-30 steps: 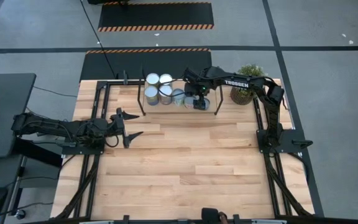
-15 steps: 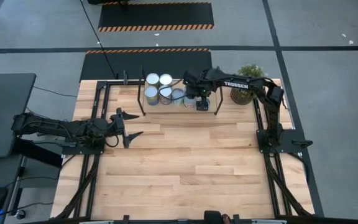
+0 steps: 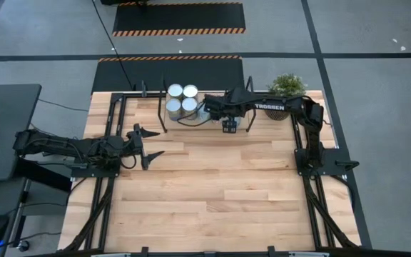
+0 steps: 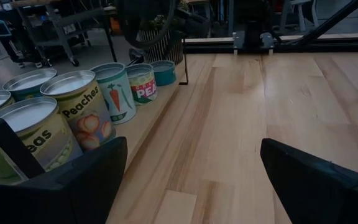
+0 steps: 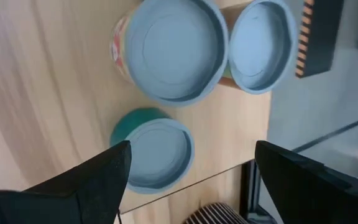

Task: Pick and place cans onto a shelf
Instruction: Adjust the canned tomatoes and canned peas on the shelf

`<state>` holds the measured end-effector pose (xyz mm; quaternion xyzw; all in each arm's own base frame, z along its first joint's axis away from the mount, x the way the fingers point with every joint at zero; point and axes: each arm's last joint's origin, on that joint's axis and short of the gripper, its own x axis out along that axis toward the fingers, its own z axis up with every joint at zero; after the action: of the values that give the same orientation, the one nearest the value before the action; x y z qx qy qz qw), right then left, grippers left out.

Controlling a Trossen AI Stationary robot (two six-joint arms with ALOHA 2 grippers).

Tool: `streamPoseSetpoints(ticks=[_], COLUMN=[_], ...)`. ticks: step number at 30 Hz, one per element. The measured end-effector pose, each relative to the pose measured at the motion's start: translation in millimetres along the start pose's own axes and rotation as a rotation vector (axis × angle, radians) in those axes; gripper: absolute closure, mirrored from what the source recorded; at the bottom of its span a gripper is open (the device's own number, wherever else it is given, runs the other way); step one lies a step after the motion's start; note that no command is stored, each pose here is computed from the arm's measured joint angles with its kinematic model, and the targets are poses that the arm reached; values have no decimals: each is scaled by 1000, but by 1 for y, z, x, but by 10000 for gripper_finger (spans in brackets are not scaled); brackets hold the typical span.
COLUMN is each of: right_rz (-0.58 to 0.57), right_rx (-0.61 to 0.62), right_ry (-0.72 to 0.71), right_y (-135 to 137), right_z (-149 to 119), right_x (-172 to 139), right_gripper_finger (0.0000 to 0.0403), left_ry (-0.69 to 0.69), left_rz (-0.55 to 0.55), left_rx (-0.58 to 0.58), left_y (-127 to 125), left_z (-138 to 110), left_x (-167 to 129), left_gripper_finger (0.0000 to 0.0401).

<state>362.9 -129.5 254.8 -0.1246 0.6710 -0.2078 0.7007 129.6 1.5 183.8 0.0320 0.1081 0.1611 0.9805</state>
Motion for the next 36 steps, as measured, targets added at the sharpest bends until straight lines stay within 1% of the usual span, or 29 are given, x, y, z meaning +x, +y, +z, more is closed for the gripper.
streamPoseSetpoints(ticks=[11,14,19,22,26,32,36], right_rz=[-16,-54,-71,-107,-159,-186,-195], right_rx=[88,78,57,56,44,64,63], right_ry=[-35,-45,-53,-83,-110,-156,-172], right_y=[25,31,43,49,51,51,50], right_z=[6,7,7,9,11,16,17], right_x=[-12,-10,-2,1,5,9,10], right_gripper_finger=[53,53,53,53,53,53,53], left_ry=[0,0,0,0,-9,-10,-10], left_rz=[0,0,0,0,0,0,0], left_rx=[-1,-1,-2,-1,-5,-2,20], left_y=[0,0,0,0,0,0,0], left_z=[0,0,0,0,1,1,1], left_x=[0,0,0,0,0,0,0], left_gripper_finger=[26,26,26,26,26,26,26])
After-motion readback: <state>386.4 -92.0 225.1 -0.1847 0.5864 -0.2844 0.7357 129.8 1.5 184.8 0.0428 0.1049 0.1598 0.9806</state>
